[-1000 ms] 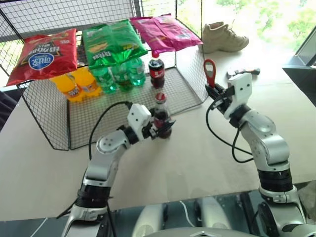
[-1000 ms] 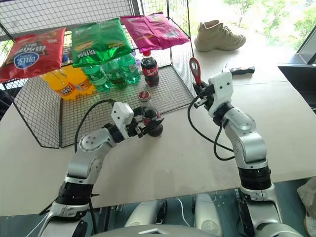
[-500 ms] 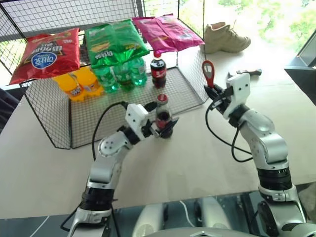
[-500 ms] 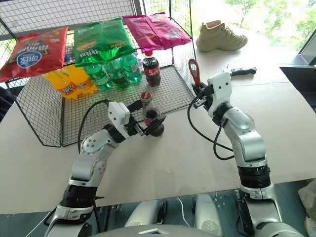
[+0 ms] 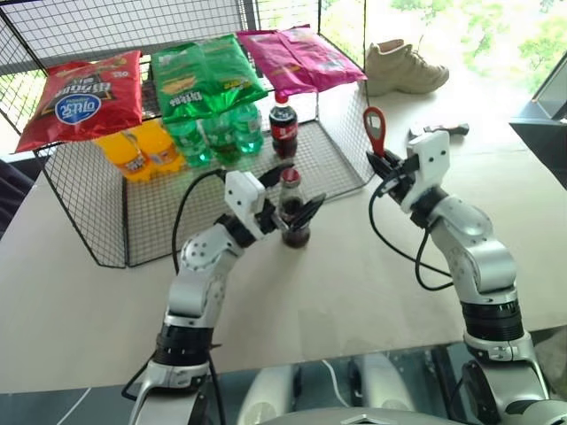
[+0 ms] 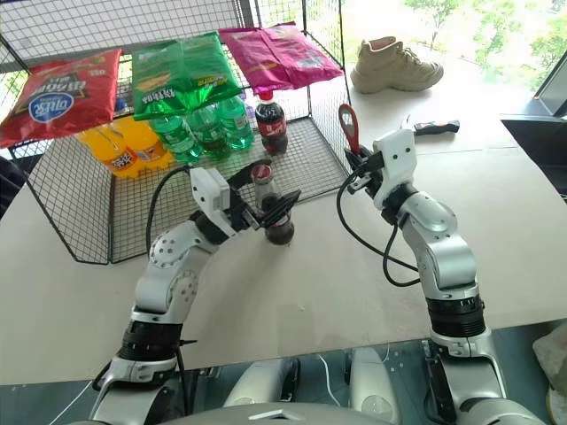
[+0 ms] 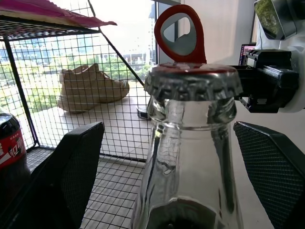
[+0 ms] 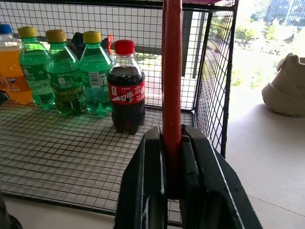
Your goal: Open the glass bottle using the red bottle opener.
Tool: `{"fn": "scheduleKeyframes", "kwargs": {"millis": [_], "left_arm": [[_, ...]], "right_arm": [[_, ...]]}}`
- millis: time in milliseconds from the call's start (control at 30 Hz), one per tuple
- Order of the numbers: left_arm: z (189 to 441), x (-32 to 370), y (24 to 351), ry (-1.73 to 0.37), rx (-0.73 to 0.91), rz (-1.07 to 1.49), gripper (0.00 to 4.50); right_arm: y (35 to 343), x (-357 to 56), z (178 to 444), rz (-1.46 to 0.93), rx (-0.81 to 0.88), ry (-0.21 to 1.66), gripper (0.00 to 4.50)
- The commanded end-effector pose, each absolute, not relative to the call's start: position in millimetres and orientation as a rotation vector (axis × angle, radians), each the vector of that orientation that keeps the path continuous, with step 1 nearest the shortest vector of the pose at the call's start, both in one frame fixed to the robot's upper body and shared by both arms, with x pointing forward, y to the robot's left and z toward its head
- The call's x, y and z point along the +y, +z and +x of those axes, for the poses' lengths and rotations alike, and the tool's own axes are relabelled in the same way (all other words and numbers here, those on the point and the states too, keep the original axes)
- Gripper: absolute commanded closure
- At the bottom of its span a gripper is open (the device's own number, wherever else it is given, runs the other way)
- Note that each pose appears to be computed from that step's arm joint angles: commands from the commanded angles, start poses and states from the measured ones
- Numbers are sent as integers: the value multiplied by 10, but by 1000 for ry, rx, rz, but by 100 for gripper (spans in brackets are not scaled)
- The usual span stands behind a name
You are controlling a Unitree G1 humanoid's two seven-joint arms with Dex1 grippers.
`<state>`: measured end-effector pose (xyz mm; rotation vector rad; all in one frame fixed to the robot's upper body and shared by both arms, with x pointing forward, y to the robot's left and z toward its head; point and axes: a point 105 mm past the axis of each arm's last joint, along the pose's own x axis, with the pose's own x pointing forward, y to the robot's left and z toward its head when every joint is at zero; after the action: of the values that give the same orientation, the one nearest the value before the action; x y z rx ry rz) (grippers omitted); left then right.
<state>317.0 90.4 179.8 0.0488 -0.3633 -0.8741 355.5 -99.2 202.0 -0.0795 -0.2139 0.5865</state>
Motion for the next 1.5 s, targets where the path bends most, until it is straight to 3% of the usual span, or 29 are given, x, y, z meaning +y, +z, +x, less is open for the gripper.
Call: {"fn": "scheduleKeyframes", "kwargs": {"millis": [33,533,600,700,733,900,1133,1500], "left_arm": [[3127,836,1893,-907,-398,41,1],[3109,812,1871,-923,-371,40,1],[3111,814,1875,-922,-371,39,76],[3104,818,1868,-923,-368,37,223],[3100,820,1860,-923,-364,38,239],[3086,829,1840,-920,-353,39,241],[3083,840,1819,-911,-337,49,242],[3093,813,1802,-921,-325,47,242]], "right_arm": [[2181,-981,3527,-96,-280,590,450],[2200,-912,3510,-97,-287,607,450],[2201,-906,3509,-97,-288,609,450],[2196,-877,3490,-111,-289,624,450],[2190,-850,3474,-130,-290,637,450],[2176,-718,3386,-280,-341,689,450],[2101,-442,3152,-655,-581,745,450],[1887,-143,3120,-923,-768,779,450]]}}
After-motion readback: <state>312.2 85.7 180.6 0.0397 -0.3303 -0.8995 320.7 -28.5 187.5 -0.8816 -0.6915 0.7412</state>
